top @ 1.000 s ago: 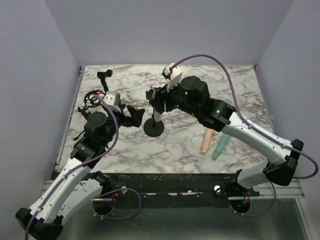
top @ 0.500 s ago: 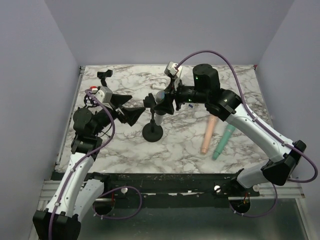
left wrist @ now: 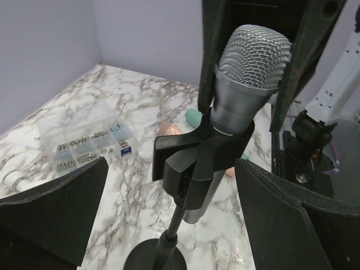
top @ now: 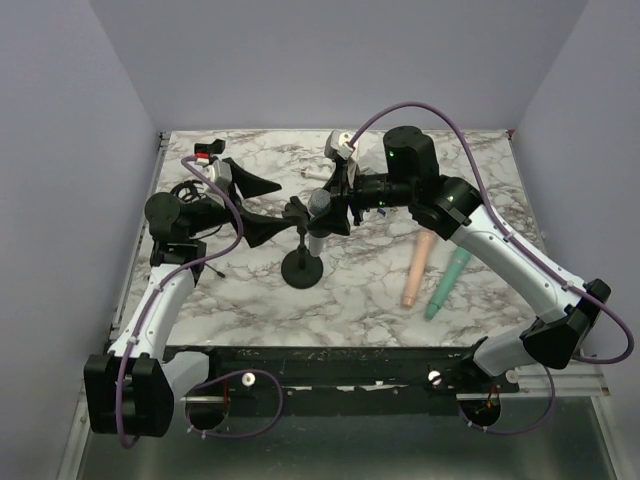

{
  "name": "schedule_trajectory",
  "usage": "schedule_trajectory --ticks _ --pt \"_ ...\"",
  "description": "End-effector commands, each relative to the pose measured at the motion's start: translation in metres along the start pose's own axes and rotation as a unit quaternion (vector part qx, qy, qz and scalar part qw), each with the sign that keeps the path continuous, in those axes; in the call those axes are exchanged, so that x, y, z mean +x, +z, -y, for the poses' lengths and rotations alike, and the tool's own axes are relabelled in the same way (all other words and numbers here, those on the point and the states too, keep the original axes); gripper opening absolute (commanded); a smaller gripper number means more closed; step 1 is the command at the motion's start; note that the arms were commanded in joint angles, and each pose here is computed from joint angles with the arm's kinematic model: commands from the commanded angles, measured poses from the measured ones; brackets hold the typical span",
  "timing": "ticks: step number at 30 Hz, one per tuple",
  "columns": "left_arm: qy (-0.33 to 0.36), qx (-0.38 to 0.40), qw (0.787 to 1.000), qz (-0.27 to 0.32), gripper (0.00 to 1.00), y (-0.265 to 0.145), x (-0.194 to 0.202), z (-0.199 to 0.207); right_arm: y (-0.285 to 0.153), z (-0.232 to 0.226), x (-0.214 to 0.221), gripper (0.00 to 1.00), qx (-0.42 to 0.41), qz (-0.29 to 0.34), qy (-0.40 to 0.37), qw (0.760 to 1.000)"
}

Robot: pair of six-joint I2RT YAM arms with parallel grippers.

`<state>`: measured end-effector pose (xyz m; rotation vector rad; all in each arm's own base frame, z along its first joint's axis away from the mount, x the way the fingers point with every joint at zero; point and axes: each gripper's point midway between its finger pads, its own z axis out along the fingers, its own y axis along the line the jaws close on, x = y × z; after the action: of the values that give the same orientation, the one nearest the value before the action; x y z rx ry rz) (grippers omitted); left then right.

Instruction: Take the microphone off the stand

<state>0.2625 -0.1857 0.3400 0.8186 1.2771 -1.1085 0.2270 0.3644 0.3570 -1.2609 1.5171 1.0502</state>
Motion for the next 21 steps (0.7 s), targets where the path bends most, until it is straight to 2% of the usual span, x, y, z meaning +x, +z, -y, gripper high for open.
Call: schedule_trajectory --ticks 1,11,21 --pt "0.07 0.096 0.993 -0.021 0.99 0.0 -0.004 0.02 0.001 -0.012 -0.003 0.01 -0.034 -0.002 0.011 0.999" --pt "0.026 0.164 0.986 -0.023 0.96 0.008 -0.003 0.024 0.005 -0.01 0.001 0.01 -0.037 -0.007 0.018 0.999" --pt "0.027 0.19 0.981 -0.019 0.93 0.019 0.006 0.036 0.003 -0.012 -0.002 0.01 -0.038 -0.002 0.018 0.999"
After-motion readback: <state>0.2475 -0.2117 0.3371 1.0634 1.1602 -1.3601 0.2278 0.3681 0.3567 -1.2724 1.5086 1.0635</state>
